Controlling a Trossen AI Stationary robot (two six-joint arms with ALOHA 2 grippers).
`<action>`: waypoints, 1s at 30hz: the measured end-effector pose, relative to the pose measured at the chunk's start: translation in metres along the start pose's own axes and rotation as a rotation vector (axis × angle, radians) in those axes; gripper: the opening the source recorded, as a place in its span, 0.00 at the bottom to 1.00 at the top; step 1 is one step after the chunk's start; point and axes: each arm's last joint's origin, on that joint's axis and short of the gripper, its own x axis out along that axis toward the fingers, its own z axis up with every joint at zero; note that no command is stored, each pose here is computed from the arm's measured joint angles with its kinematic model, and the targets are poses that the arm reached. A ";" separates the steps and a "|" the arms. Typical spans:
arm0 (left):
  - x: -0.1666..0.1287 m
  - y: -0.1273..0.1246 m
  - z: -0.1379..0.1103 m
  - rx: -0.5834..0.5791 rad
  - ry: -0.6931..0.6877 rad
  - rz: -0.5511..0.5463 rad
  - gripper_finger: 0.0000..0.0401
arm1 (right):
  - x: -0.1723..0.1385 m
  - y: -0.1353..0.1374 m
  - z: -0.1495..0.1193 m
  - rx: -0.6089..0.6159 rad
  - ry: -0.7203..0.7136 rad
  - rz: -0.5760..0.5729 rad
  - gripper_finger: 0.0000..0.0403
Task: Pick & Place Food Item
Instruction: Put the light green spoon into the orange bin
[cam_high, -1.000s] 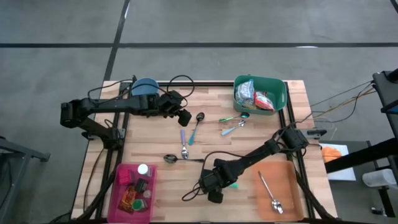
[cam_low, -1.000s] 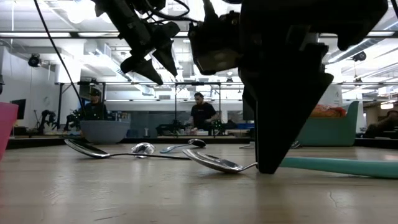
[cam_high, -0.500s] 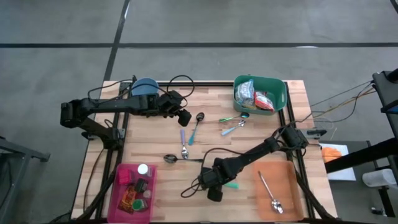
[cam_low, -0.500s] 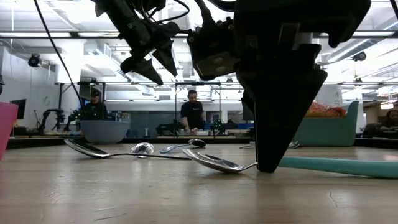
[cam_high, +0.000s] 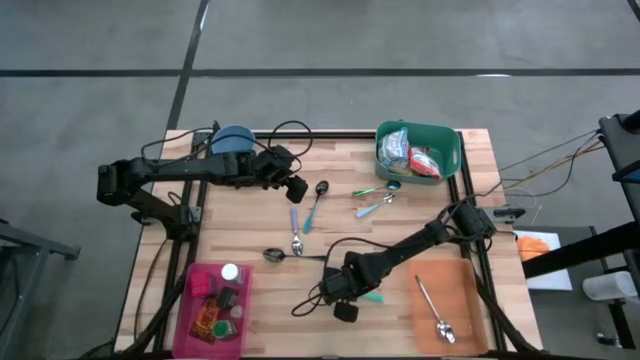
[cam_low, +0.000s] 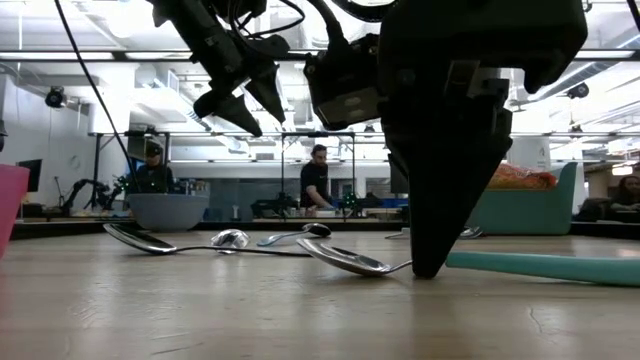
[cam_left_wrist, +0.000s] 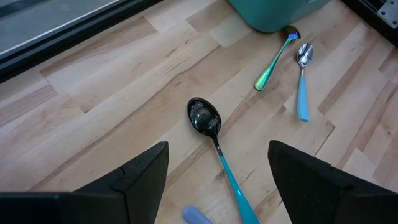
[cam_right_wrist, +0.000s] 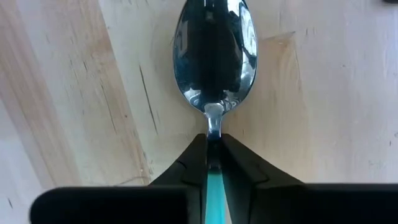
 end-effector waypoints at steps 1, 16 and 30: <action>0.000 0.000 0.000 0.000 0.000 0.000 0.70 | 0.000 0.000 0.000 0.000 0.000 0.000 0.07; 0.000 0.000 0.000 0.000 0.000 0.000 0.70 | -0.002 0.001 0.000 0.000 -0.009 0.002 0.10; 0.000 0.000 0.000 0.000 0.000 0.000 0.70 | -0.063 -0.005 -0.005 0.034 -0.064 0.006 0.10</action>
